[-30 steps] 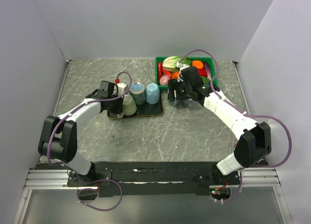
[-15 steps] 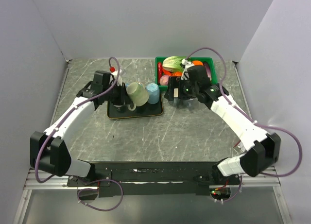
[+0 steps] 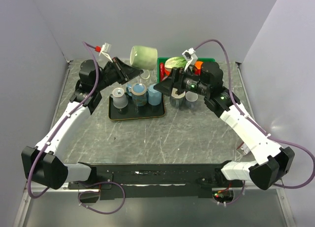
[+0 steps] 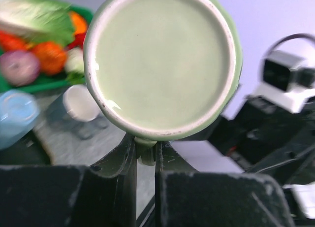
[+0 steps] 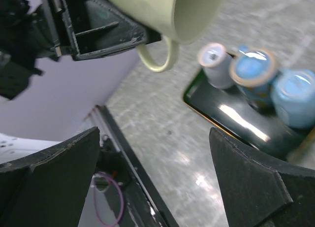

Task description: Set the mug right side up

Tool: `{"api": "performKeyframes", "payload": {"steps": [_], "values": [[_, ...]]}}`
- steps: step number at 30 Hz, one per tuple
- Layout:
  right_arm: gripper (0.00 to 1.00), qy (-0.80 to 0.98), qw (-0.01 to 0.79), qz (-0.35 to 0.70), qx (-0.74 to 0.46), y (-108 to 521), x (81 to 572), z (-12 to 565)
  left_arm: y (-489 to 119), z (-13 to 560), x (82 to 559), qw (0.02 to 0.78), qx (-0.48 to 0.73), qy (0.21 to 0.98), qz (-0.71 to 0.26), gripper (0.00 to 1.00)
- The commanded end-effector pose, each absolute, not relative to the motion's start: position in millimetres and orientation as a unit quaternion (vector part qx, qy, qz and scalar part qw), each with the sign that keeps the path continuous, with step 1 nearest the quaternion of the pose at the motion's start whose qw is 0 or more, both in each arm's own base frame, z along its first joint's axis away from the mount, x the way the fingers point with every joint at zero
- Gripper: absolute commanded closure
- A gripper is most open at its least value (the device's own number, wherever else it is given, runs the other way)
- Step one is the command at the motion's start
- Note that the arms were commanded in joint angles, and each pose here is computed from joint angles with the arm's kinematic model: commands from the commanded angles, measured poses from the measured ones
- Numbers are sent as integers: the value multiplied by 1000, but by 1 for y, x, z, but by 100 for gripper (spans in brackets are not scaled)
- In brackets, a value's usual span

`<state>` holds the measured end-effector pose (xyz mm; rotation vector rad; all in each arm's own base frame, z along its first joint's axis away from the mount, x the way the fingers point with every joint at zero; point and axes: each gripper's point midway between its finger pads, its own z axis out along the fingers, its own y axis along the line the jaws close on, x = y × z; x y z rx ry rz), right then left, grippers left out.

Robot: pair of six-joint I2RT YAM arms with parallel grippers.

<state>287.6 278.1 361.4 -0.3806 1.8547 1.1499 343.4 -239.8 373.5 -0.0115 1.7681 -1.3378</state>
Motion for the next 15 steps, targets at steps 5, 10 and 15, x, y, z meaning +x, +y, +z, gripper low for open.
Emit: {"api": "performKeyframes", "payload": {"steps": [5,10,15], "values": [[3,648,518,531,-174,301,296,438,-244,494,296,499,54,570,-651,99],[7,630,528,544,-167,308,304,451,-243,504,287,498,64,550,-667,99],[14,615,529,564,-156,313,306,455,-248,503,281,494,71,549,-671,99]]}}
